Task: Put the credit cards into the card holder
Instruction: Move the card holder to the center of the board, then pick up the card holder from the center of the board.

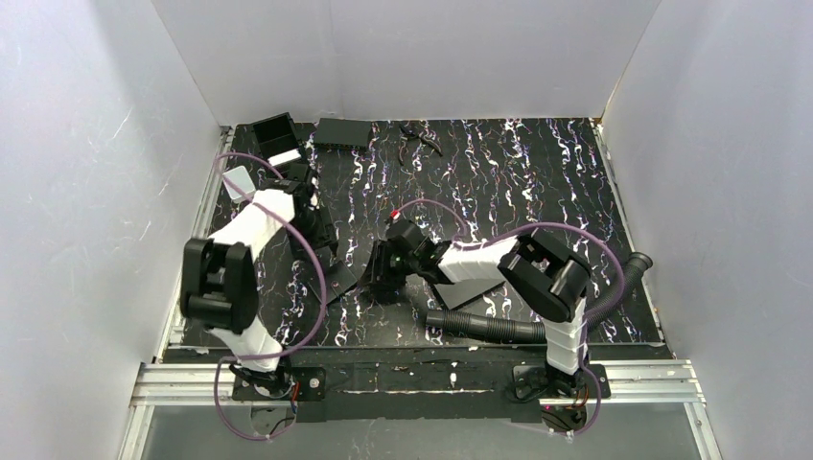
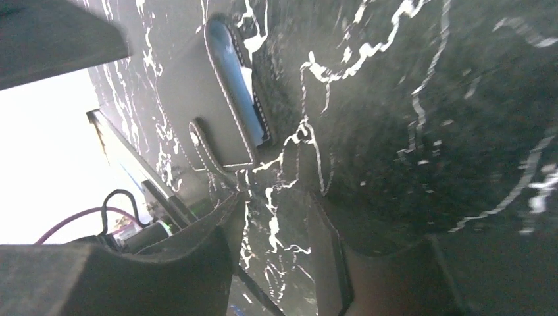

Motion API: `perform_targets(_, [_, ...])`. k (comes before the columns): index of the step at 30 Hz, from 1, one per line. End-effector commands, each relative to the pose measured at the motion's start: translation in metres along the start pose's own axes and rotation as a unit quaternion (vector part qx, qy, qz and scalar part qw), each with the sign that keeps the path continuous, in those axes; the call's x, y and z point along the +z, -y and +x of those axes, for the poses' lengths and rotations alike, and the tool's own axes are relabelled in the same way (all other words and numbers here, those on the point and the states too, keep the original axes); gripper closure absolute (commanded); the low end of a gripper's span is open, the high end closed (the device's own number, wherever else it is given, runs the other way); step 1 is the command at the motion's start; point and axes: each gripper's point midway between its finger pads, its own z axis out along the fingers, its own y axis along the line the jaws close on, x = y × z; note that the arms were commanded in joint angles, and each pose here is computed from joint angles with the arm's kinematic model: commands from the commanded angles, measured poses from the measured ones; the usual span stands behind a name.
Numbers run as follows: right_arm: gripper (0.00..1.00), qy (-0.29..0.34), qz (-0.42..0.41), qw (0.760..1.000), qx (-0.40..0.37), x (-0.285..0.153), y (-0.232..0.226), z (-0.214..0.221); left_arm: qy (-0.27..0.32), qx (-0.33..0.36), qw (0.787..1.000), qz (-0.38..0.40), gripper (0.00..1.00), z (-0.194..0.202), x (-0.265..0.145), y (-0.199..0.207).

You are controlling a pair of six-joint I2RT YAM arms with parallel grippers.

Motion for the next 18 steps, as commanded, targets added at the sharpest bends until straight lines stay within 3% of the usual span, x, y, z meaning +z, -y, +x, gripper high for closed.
perform_targets(1, [0.54, 0.035, -0.058, 0.997, 0.038, 0.009, -0.024, -0.007, -0.063, 0.053, 0.994, -0.078, 0.44, 0.007, 0.009, -0.029])
perform_targets(4, [0.57, 0.029, -0.065, 0.997, 0.043, 0.020, -0.018, -0.003, -0.073, 0.064, 0.992, -0.079, 0.46, 0.013, 0.019, -0.032])
perform_targets(11, [0.61, 0.036, -0.068, 0.997, 0.031, 0.032, -0.012, -0.004, 0.020, 0.077, 0.996, -0.027, 0.33, 0.009, -0.013, -0.025])
perform_targets(18, [0.83, 0.027, -0.057, 0.998, 0.004, 0.044, -0.003, -0.009, 0.041, 0.063, 0.996, 0.043, 0.29, 0.043, -0.033, -0.016])
